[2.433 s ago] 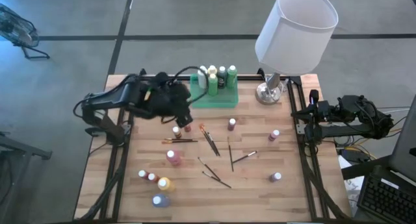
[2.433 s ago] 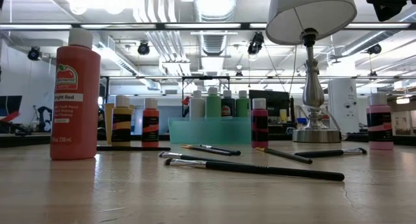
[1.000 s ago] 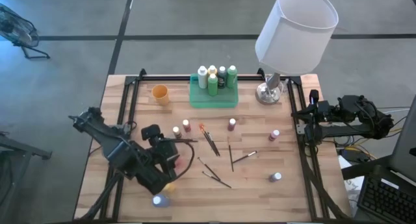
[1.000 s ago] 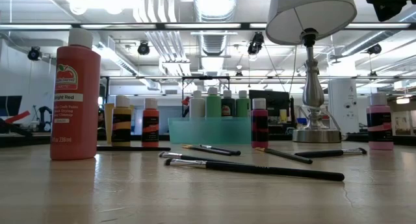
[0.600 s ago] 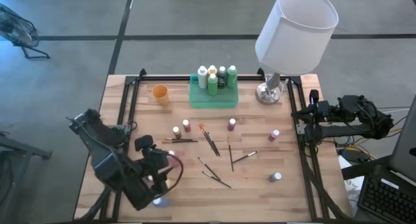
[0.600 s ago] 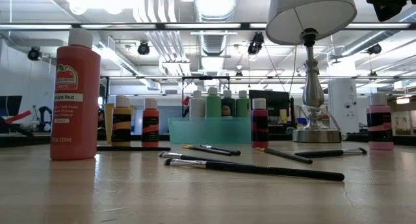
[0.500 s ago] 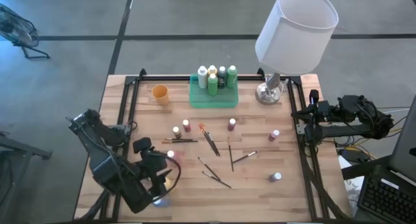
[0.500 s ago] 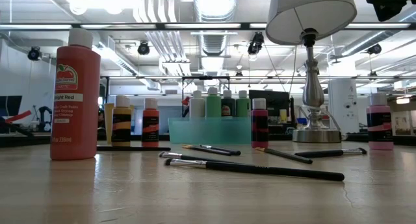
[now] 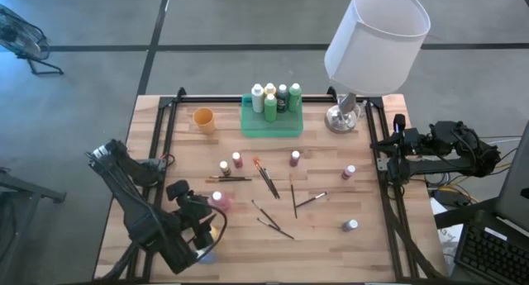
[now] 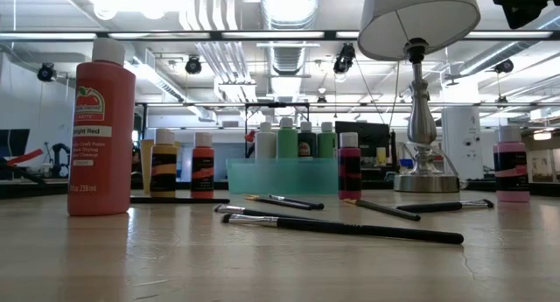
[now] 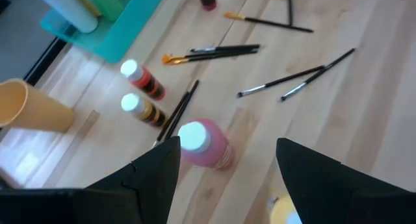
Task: Pick & Place Paint Supplies
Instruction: Put the large red paint bottle into the green bin
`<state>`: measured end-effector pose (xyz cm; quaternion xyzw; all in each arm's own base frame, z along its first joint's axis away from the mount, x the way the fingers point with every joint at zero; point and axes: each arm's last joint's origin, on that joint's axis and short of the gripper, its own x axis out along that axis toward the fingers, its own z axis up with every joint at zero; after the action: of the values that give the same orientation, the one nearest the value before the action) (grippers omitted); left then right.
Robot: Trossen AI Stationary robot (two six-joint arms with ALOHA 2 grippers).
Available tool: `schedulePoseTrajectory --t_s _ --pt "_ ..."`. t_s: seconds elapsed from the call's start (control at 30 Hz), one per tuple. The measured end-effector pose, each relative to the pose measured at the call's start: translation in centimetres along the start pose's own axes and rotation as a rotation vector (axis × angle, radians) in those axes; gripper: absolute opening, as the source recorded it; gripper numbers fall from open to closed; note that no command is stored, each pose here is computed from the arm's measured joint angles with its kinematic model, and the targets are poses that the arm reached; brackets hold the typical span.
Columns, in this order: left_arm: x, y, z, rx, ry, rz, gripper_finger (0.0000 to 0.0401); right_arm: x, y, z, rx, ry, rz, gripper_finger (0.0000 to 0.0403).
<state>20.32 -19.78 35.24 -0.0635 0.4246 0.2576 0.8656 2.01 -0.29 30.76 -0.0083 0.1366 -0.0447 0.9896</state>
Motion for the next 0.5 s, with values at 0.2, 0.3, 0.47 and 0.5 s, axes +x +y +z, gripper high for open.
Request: schedulePoseTrajectory --t_s 0.2,0.3,0.47,0.5 --pt "1.3 0.0 -1.1 -0.032 0.028 0.044 0.0259 0.0 0.0 0.0 0.0 0.0 0.0 0.0008" --pt "1.8 0.0 -1.6 -0.052 0.041 0.061 0.0259 0.0 0.0 0.0 0.0 0.0 0.0 0.0008" --pt "2.6 -0.2 -2.2 -0.072 0.044 0.07 0.0259 0.0 0.0 0.0 0.0 0.0 0.0 0.0008" --pt "2.8 -0.3 -2.4 -0.074 0.047 0.068 0.0259 0.0 0.0 0.0 0.0 0.0 0.0 0.0008"
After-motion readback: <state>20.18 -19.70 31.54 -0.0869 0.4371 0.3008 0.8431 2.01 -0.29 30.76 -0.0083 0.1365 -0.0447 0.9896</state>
